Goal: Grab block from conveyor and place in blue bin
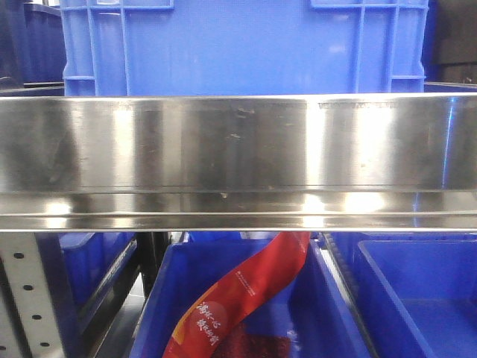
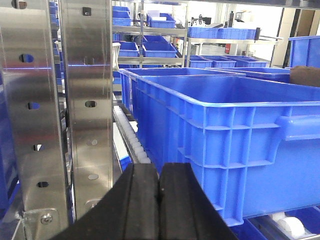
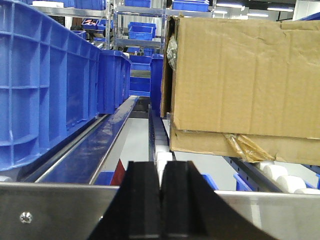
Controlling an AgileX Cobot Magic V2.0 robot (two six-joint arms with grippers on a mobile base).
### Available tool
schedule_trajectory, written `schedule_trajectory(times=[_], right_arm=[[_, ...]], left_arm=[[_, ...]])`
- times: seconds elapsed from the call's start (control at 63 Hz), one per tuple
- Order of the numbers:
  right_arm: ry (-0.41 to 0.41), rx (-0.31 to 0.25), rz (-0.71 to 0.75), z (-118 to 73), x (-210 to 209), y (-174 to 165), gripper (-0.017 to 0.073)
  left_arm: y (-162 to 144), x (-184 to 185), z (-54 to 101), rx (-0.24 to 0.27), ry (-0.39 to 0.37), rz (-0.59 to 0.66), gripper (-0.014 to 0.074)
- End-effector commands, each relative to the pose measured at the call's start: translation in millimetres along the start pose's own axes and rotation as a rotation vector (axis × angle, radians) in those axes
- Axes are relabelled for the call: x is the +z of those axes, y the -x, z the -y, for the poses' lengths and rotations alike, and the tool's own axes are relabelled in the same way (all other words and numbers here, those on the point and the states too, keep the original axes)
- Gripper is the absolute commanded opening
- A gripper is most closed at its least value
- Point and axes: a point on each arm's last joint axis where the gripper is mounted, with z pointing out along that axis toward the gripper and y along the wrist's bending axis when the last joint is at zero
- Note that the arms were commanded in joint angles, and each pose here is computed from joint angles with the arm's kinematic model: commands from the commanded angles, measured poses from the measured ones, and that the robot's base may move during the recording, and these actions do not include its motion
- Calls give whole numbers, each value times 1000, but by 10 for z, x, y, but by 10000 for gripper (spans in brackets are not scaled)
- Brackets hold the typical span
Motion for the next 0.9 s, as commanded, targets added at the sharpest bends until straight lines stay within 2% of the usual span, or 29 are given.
schedule_trajectory(times=[0.0,0.587,0.73,0.888], right_arm=[[-9,5,26,6,-3,18,-169],[-10,5,32,6,-3,23,-169],[-10,5,32,6,-3,23,-169],[-10,5,32,6,-3,23,-169]], left_arm=[[17,-11,-3,-5,4,19,-111],[-11,-12,-4,-5,5,17,-111],[-65,-73,-13,30,16,34,-111],[-378,-114,-37,76,43,48,-111]])
